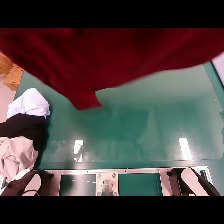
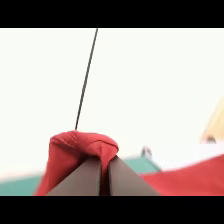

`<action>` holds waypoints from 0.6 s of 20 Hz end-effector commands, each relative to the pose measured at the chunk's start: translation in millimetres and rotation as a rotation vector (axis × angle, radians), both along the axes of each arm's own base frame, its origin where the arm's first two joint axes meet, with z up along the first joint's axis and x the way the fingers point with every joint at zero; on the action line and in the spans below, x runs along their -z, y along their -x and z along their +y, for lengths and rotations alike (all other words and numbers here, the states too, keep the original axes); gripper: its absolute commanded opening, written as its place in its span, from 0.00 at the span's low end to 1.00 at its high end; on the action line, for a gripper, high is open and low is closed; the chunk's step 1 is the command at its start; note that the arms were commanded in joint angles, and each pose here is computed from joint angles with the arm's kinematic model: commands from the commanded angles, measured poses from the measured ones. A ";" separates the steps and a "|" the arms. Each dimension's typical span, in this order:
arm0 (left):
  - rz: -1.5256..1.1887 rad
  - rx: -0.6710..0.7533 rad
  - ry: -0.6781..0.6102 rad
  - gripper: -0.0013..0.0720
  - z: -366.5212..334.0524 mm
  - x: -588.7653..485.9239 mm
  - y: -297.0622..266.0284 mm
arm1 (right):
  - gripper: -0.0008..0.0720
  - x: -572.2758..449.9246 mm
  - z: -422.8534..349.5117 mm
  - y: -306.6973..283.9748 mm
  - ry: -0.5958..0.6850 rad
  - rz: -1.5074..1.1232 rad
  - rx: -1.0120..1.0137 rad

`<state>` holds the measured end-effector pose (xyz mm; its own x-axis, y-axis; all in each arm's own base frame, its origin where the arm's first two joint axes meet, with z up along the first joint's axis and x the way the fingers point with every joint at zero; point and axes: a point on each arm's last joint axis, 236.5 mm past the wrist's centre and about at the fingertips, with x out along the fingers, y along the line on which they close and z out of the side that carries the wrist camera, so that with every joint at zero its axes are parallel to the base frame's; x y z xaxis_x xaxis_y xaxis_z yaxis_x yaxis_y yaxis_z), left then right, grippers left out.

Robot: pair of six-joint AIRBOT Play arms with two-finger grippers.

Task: Fold the shirts.

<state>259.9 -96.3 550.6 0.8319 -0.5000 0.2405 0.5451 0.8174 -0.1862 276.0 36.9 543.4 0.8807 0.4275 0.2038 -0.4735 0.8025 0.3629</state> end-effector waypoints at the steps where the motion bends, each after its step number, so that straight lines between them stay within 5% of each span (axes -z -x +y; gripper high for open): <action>1: -0.170 -0.029 0.005 0.06 -10.1 -37.5 55.9 | 0.03 -31.1 5.1 25.1 0.080 -0.106 0.111; 5: -0.001 -0.034 -0.013 0.06 1.4 -0.2 10.5 | 0.03 12.4 -32.3 -8.6 0.044 0.030 0.168; 12: 0.696 0.234 0.050 0.06 -19.2 215.8 -166.5 | 0.03 250.9 -61.4 -132.7 -0.214 0.514 0.039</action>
